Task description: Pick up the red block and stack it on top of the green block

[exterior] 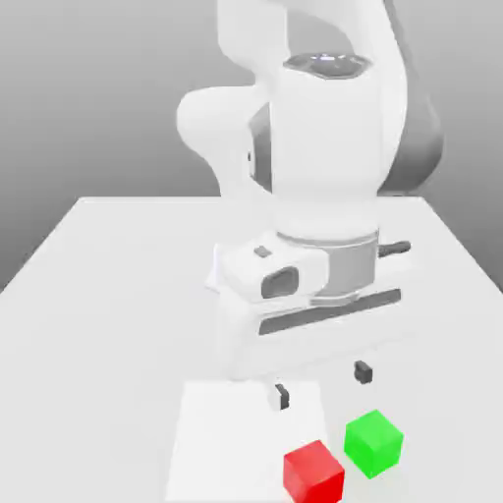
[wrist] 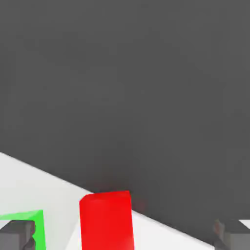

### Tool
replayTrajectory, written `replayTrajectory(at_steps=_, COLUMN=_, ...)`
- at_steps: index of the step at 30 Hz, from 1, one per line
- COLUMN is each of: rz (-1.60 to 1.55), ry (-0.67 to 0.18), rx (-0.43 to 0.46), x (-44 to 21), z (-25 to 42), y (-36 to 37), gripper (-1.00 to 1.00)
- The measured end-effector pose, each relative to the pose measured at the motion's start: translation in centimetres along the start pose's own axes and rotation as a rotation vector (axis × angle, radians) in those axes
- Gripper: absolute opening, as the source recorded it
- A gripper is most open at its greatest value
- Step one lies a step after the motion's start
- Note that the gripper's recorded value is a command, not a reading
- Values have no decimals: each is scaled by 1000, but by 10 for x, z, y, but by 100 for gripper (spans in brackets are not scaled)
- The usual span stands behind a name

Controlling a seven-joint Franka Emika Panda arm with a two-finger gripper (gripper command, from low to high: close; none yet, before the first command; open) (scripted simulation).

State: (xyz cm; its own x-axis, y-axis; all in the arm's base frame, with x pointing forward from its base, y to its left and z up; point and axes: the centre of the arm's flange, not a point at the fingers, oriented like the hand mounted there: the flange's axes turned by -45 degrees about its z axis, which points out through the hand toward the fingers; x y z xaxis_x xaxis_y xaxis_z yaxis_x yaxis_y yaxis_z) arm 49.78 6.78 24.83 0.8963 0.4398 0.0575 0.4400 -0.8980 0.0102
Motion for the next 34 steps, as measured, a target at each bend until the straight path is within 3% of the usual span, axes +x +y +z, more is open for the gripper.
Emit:
replayTrajectory(at_steps=6, rz=-35, ry=-57, rx=10, x=-11, z=90, y=-7, gripper=0)
replayTrajectory(at_steps=7, rz=-35, ry=-57, rx=11, x=-12, z=99, y=-7, gripper=-100)
replayTrajectory(at_steps=14, rz=-36, ry=-58, rx=11, x=-12, z=99, y=-7, gripper=-100)
replayTrajectory(at_steps=19, rz=-54, ry=-58, rx=12, x=-9, z=42, y=-11, gripper=-100)
replayTrajectory(at_steps=26, rz=-476, ry=-55, rx=24, x=-23, z=4, y=-103, gripper=-100)
replayTrajectory(at_steps=31, rz=-522, ry=-55, rx=26, x=-28, z=53, y=-110, gripper=-100)
replayTrajectory(at_steps=32, rz=-523, ry=-55, rx=26, x=-29, z=61, y=-110, gripper=100)
replayTrajectory(at_steps=34, rz=-523, ry=-55, rx=26, x=-29, z=61, y=-110, gripper=100)
